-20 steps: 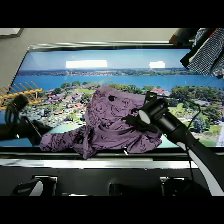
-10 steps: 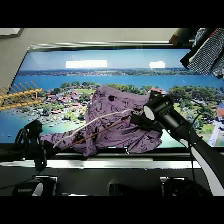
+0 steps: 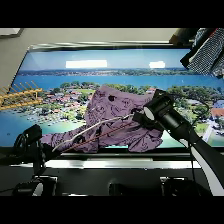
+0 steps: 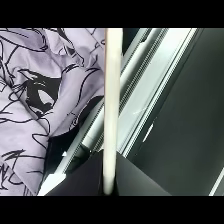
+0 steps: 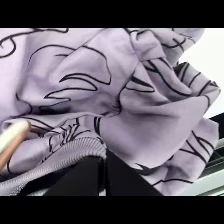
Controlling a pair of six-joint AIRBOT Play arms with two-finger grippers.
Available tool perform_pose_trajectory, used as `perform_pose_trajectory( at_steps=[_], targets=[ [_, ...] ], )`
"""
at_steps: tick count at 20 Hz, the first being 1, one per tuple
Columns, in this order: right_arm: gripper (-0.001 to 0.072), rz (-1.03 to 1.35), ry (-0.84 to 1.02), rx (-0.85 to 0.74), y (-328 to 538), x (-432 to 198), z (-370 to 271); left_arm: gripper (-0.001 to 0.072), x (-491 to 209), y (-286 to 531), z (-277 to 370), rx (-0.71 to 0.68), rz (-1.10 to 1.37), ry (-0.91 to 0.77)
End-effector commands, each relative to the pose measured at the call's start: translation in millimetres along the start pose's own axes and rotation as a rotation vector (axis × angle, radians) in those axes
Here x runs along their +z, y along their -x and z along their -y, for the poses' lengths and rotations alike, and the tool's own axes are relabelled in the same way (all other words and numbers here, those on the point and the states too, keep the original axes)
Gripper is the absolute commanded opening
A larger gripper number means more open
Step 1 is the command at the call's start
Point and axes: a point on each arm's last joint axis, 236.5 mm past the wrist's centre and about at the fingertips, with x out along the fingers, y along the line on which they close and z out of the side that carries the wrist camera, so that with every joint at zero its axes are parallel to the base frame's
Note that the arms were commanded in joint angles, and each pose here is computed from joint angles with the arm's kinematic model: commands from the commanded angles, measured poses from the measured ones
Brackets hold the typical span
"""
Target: Fold the clothes and pants, and hang the long-sleeved shirts on hangers.
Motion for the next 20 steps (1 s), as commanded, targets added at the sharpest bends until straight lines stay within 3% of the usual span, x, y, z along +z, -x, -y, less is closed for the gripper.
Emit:
perform_pose_trajectory(
  at_steps=[1,4,10,15,20],
  targets=[
    [0.0039,-0.008,-0.007,-0.043,-4,-1,7,0.0028,-1,-2,-1,-0.012,-0.009,-0.052],
    [0.0039,-0.022,-0.003,-0.070,-10,-3,10,0.0029,-7,-6,-8,-0.033,-0.033,-0.091],
    [0.0039,0.020,-0.019,-0.098,-12,7,15,0.0028,12,16,-42,0.061,0.068,-0.061],
    [0.0039,0.042,-0.082,-0.082,-13,16,14,0.0029,1,11,-14,-0.063,0.016,-0.083],
    [0.0039,-0.030,-0.133,0.009,-21,28,15,0.0029,-7,6,-11,-0.085,-0.011,-0.082]
  ],
)
